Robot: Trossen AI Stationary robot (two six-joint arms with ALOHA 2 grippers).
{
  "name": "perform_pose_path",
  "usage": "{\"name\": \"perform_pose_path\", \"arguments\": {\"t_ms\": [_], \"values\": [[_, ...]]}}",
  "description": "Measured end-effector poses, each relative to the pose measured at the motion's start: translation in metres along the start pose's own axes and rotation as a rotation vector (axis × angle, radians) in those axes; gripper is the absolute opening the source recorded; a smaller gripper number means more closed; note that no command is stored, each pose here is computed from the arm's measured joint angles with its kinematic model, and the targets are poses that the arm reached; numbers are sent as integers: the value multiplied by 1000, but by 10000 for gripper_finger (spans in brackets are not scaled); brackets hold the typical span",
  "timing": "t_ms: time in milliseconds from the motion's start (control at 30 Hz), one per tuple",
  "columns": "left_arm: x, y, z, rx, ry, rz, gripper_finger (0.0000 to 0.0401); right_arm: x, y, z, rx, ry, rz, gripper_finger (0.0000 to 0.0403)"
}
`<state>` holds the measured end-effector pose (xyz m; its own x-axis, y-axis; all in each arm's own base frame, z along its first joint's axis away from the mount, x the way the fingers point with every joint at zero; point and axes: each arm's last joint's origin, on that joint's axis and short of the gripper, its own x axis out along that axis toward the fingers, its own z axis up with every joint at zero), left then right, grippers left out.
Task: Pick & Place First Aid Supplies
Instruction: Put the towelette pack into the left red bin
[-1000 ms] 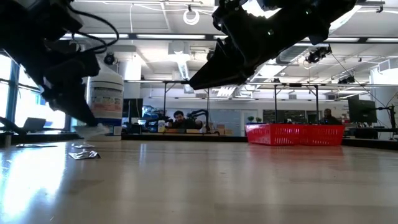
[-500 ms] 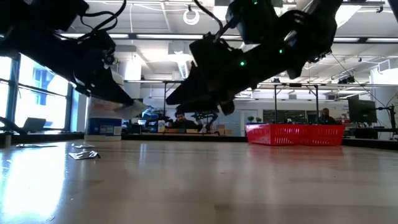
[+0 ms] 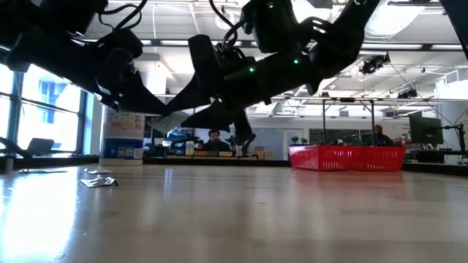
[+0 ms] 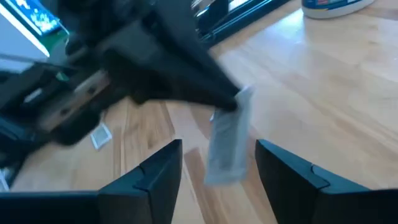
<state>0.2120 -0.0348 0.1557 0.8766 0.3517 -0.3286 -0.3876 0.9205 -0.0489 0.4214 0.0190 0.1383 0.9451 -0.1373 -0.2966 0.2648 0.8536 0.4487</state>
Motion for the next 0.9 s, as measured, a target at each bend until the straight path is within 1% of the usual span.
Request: {"name": "perform_pose_path", "arguments": {"t_ms": [100, 200, 333, 500, 533, 600, 700, 800, 900], "values": [[0, -1, 3, -19, -28, -11, 0, 3, -5, 8, 38, 2, 24, 176], [0, -1, 4, -16, -37, -15, 0, 4, -9, 11, 51, 16, 52, 145], [0, -1, 4, -10, -38, -8, 1, 4, -9, 11, 43, 34, 71, 93], [0, -1, 4, -10, -37, -11, 1, 4, -10, 10, 18, 37, 64, 20], [0, -1, 4, -10, -36, -11, 1, 4, -10, 10, 5, 37, 56, 11], [0, -1, 4, -10, -35, -12, 5, 4, -10, 9, -14, 35, 35, 9], [0, -2, 3, -15, -25, -32, 31, 4, -12, 6, -22, 53, 1, 13], [0, -2, 2, -27, -5, -45, 75, 3, -14, 5, -34, 95, -17, 5], [0, -1, -2, -27, 25, -33, 121, -4, -12, 10, -46, 135, -45, 7]]}}
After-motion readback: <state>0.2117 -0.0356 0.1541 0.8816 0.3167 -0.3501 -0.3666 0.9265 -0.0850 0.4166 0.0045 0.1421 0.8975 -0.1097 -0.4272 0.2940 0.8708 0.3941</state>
